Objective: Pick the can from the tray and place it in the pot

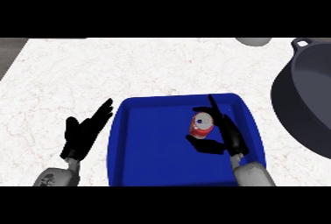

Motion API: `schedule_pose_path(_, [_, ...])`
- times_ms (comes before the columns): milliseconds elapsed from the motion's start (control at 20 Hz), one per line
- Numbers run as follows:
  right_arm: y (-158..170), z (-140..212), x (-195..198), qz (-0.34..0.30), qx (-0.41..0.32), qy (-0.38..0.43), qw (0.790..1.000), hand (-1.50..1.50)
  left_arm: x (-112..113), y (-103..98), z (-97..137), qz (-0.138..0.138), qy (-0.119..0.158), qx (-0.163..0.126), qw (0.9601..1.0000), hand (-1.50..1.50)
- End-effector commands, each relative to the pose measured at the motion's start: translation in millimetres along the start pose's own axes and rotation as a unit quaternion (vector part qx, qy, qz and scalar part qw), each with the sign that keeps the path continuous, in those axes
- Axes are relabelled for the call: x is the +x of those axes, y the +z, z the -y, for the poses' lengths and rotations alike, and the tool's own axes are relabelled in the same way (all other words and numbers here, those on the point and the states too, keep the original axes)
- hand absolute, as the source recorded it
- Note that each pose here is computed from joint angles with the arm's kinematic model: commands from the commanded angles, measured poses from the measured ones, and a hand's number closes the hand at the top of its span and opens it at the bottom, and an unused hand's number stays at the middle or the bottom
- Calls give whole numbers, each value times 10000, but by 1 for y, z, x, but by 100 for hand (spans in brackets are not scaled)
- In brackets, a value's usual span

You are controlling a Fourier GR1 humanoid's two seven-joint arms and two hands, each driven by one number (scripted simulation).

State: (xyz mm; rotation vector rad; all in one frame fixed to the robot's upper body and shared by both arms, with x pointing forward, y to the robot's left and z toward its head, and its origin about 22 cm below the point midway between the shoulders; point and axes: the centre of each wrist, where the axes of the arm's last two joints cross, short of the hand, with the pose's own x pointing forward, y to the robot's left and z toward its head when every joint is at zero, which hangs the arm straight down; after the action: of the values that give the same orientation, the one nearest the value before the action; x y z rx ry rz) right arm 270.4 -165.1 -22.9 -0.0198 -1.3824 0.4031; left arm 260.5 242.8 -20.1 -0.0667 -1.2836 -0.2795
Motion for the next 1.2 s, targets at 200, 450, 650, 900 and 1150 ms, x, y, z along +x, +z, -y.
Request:
schedule_pose_path(200, [-12,-5,-33,16,106,-402,9991,150,-6,-1,-4,-36,-38,36,10000,0])
schedule_pose_path(450, [33,32,-69,285,-537,-552,9966,150,10,-1,-5,-58,-21,86,9999,0])
schedule_pose_path(650, [112,151,-102,-9,-2207,-401,9745,150,-8,11,-13,-91,141,452,9988,0])
schedule_pose_path(900, [200,242,-113,286,-3443,-128,9383,150,-17,20,-23,-166,129,550,9983,0])
schedule_pose_path(1150, [297,296,-124,634,-3978,-4,9153,150,-9,14,2,-86,69,196,9997,0])
